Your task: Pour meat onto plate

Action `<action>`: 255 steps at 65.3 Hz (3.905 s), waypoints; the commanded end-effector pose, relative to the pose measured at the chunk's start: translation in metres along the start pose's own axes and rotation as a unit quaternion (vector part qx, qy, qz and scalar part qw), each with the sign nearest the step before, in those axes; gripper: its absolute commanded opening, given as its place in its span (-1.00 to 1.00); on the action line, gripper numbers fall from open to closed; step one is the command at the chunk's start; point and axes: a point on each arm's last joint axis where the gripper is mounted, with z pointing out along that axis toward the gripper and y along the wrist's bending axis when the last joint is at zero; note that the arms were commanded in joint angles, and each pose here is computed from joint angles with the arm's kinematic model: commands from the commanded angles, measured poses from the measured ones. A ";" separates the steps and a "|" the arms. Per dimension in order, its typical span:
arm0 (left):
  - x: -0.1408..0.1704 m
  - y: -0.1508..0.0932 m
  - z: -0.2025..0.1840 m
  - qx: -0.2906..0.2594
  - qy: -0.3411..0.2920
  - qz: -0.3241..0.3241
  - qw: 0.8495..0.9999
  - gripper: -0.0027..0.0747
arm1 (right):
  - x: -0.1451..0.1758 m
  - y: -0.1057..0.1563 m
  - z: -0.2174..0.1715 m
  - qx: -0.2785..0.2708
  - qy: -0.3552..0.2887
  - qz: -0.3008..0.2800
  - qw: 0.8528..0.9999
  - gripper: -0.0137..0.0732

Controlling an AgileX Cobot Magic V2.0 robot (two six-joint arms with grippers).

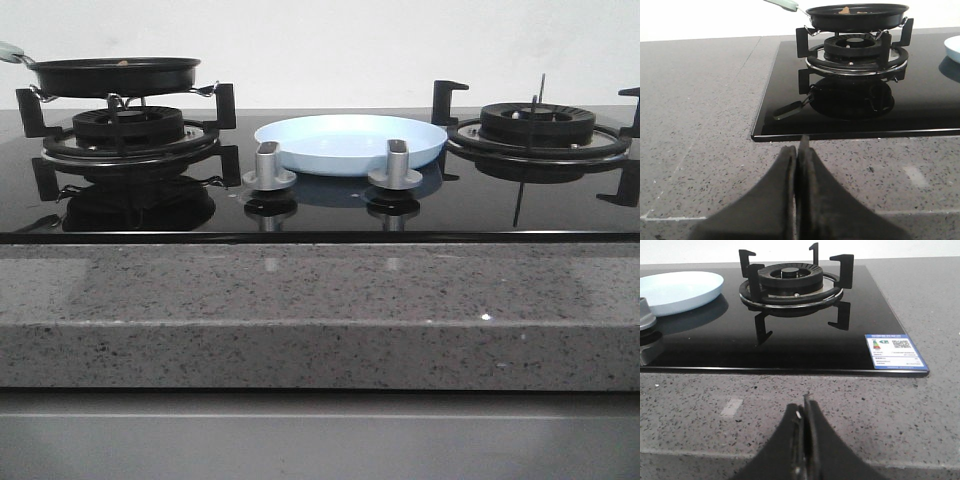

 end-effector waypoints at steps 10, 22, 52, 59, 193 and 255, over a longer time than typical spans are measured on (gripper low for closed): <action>-0.006 0.000 -0.001 -0.003 -0.047 -0.008 0.999 -0.98 | -0.009 0.000 -0.002 0.004 -0.047 -0.003 0.999 -0.82; -0.006 0.001 -0.001 -0.003 -0.047 -0.004 0.999 -0.98 | -0.009 0.000 -0.002 0.004 -0.047 -0.003 0.999 -0.82; -0.006 0.001 -0.001 -0.004 -0.049 -0.004 0.999 -0.98 | -0.009 0.000 -0.002 0.004 -0.048 -0.003 0.999 -0.82; -0.010 0.001 -0.002 -0.004 -0.071 -0.011 0.997 -0.98 | -0.012 0.000 -0.002 0.004 -0.066 -0.003 0.998 -0.82; -0.153 0.007 0.060 -0.002 -0.040 -0.034 0.999 0.34 | -0.209 0.030 0.145 -0.034 0.184 0.042 0.981 0.60; -0.153 0.007 0.060 -0.002 -0.041 -0.034 0.999 0.34 | -0.192 0.118 0.381 -0.140 0.443 -0.047 0.884 0.09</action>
